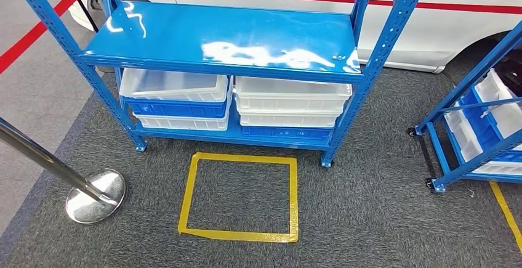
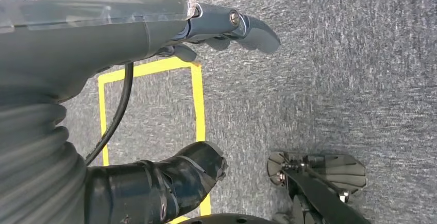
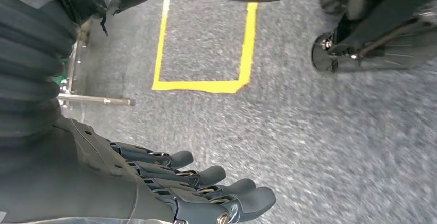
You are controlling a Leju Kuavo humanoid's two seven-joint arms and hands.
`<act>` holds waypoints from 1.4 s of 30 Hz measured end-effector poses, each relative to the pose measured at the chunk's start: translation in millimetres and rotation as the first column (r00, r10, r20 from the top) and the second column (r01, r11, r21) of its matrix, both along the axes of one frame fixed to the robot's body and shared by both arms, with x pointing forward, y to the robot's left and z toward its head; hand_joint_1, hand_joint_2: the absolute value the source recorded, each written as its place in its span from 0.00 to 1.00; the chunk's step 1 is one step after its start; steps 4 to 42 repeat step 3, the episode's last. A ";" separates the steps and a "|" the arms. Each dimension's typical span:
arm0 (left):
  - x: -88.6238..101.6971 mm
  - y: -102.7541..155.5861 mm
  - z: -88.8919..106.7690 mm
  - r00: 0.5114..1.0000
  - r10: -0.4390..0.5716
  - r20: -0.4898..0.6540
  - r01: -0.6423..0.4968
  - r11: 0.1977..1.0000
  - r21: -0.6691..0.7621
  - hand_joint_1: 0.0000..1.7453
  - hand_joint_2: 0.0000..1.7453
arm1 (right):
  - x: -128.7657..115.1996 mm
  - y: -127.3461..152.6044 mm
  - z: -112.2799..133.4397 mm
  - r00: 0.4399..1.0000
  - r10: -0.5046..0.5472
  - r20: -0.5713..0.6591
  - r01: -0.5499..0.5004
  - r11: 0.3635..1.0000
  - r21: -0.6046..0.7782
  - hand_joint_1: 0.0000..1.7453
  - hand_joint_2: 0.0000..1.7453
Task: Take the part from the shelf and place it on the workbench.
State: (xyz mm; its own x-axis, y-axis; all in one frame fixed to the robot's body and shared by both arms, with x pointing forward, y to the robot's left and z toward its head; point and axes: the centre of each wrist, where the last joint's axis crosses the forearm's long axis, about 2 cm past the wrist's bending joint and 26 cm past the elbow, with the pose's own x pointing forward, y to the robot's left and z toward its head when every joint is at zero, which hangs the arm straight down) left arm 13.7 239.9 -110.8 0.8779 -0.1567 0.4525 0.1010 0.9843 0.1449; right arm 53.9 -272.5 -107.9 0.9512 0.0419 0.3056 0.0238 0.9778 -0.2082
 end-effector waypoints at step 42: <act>6.9 5.9 0.1 1.000 0.014 0.003 -0.014 1.000 0.004 0.00 1.00 | -13.0 -1.1 -1.7 1.000 -0.001 -0.024 0.002 1.000 0.015 0.00 1.00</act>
